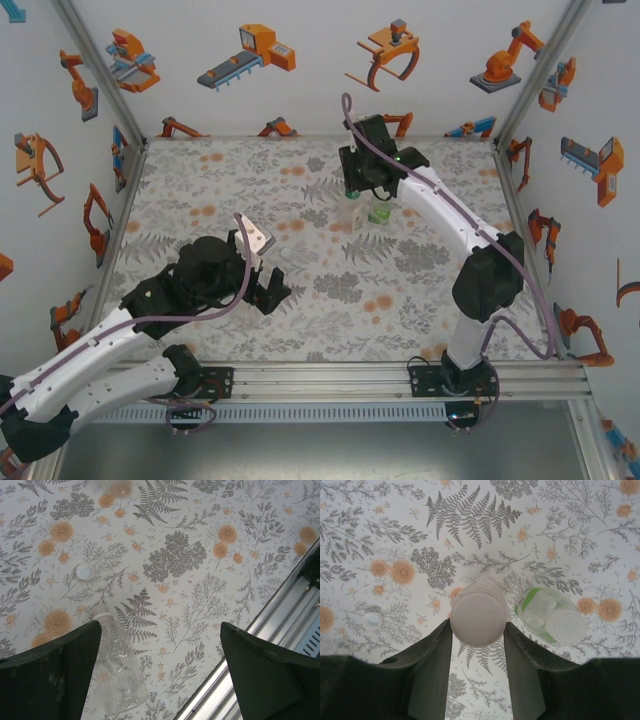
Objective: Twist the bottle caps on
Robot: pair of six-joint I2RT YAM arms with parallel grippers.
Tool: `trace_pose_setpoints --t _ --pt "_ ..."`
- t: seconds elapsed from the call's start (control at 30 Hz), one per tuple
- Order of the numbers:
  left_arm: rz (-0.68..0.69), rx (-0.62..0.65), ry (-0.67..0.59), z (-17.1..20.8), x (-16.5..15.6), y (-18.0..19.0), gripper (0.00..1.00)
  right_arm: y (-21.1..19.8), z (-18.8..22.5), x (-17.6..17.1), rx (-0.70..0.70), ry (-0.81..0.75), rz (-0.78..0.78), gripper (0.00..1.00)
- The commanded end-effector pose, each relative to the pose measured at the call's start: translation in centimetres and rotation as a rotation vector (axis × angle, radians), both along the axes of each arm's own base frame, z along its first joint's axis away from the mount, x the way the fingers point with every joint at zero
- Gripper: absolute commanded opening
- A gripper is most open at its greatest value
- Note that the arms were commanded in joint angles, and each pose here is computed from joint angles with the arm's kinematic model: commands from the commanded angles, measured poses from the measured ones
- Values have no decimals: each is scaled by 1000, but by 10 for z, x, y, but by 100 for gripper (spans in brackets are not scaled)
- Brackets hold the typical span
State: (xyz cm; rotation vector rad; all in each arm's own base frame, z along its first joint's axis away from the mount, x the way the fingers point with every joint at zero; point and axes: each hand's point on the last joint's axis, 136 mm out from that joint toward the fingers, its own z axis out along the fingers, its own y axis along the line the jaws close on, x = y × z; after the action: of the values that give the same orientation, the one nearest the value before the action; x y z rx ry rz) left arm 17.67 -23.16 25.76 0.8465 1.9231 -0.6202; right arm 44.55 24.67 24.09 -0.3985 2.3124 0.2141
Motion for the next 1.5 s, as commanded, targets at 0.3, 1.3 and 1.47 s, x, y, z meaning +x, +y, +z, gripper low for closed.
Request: trace_pose_setpoints --t 0.3,1.3,1.47 --pt "0 -3 31 -6 -1 -1 94 -8 1 4 -35 -11 -7 26" --pt "21 24 81 -20 2 -2 94 -20 65 -12 8 -127 -11 43" --pt "22 25 84 -21 2 -2 94 -16 46 -10 4 -86 1 43"
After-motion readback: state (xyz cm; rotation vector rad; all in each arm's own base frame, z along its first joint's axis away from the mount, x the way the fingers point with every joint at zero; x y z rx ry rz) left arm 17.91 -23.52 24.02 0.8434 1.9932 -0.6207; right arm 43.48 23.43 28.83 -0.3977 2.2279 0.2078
